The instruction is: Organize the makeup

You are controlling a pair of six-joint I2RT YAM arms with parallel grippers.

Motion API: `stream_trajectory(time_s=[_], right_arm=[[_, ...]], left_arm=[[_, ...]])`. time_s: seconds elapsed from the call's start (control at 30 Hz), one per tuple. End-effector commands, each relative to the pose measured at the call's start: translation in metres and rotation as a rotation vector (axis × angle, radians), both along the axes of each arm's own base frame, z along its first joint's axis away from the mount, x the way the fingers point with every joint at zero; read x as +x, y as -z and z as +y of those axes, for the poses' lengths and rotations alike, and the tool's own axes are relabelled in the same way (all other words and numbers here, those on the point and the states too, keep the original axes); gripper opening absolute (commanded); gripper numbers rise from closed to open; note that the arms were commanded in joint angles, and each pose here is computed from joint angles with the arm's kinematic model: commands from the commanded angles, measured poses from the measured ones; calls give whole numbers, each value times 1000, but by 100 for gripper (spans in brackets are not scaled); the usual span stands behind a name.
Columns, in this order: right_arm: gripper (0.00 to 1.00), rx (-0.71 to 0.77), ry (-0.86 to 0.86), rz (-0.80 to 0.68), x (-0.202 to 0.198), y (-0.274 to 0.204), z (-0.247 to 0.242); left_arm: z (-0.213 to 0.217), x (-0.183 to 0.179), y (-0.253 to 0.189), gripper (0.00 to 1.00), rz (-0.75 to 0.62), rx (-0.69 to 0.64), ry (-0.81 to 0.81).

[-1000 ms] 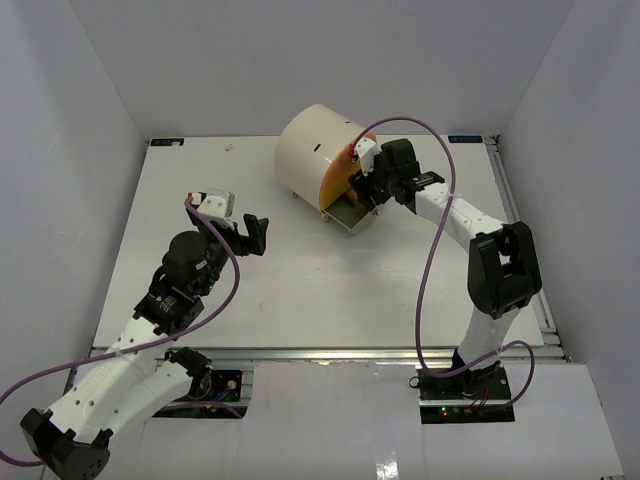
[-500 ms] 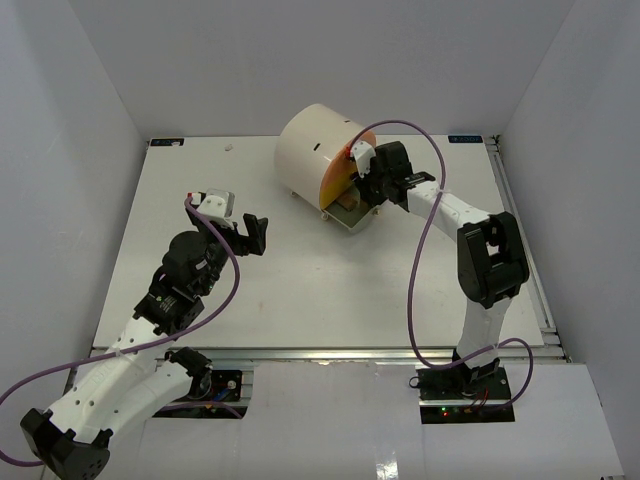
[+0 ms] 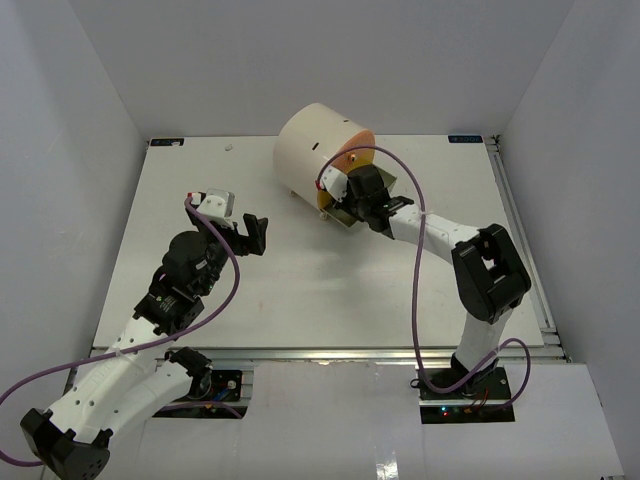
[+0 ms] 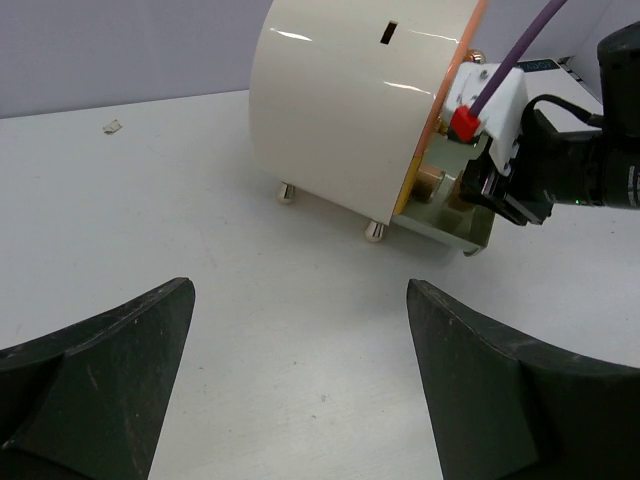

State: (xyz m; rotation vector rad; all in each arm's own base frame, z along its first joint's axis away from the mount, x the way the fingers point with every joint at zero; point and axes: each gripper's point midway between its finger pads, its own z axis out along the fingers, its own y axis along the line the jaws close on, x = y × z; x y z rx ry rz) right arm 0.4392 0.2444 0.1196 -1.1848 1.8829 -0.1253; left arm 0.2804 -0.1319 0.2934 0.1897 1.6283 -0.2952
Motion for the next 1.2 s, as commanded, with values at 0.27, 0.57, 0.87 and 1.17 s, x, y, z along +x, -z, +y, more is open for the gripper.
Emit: stream_trajectory(time_s=[0.27,0.57,0.87,1.17], right_arm=[[54,-156,-25,-304,0,-40,7],[71,24,-133,-207,-30,-73,34],[56,318,-121,-32,-50,-101,14],[19,759,119,280,-47,-69,-69]], left_arm=[[1,1,-7,98,-26,-8,-6],[1,1,-6,98,-24,-8,-7],[1,2,-4,98,-22,-4,-6],[-44,35,-51,98,-12,-141,157]])
